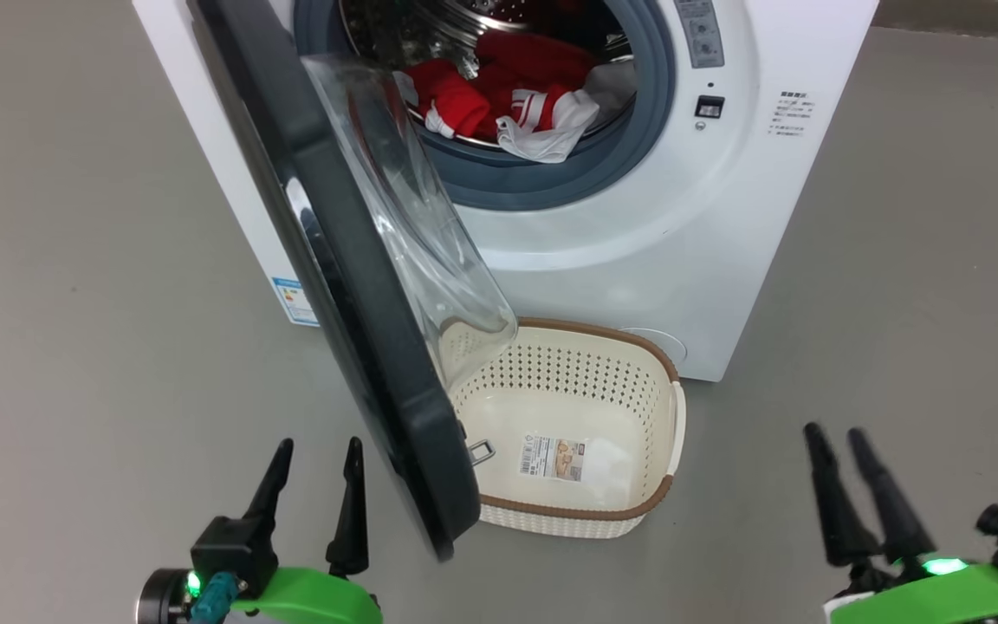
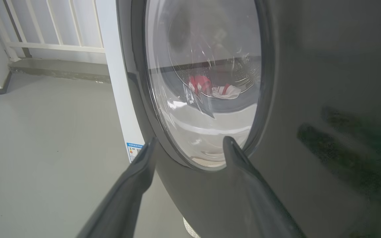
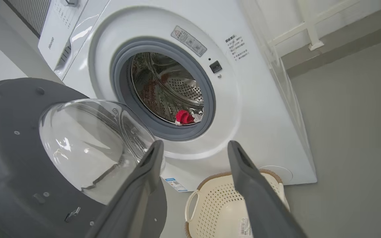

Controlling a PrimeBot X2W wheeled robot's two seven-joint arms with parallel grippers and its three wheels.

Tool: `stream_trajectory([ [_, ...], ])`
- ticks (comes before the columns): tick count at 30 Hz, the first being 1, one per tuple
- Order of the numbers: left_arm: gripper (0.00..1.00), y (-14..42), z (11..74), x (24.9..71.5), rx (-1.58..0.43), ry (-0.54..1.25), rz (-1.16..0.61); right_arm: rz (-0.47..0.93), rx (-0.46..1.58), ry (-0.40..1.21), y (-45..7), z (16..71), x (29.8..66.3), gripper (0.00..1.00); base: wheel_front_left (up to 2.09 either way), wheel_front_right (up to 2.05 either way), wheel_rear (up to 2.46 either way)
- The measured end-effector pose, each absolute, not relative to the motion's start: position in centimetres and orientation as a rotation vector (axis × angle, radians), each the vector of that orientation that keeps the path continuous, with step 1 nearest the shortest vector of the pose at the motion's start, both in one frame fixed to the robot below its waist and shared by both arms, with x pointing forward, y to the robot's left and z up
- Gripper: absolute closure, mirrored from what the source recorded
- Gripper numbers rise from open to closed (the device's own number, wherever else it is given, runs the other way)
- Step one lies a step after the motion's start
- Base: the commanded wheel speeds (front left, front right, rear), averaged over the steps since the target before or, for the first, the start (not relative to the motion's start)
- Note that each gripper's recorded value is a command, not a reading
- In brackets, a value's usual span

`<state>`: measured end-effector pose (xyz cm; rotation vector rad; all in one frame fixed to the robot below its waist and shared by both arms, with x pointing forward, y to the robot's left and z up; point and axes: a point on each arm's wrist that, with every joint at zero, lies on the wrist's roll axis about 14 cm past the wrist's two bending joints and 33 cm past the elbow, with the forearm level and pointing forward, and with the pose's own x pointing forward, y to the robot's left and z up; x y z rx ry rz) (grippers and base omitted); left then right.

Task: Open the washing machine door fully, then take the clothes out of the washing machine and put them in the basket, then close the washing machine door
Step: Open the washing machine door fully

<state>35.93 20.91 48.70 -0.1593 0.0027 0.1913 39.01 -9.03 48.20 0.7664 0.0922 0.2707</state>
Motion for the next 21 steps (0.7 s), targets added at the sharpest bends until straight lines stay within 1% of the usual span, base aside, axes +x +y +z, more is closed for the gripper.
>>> stream_trajectory([
  [4,0.0,20.8,48.4,35.9,-0.161,0.01,0.188,0.25,0.584,-0.044,-10.7,50.9,39.7,0.0,0.0,0.0,0.0],
  [8,0.0,20.7,48.4,36.0,-0.162,0.011,0.186,0.237,0.408,-0.12,-11.7,52.5,40.0,0.0,0.0,0.0,0.0],
  [14,0.0,20.7,48.5,36.0,-0.164,0.008,0.181,0.221,0.283,-0.083,-12.1,51.0,39.4,0.0,0.0,0.0,0.0],
  [21,0.0,20.7,48.6,35.9,-0.164,0.005,0.182,0.213,0.252,-0.025,-12.2,49.1,38.8,0.0,0.0,0.0,0.0],
])
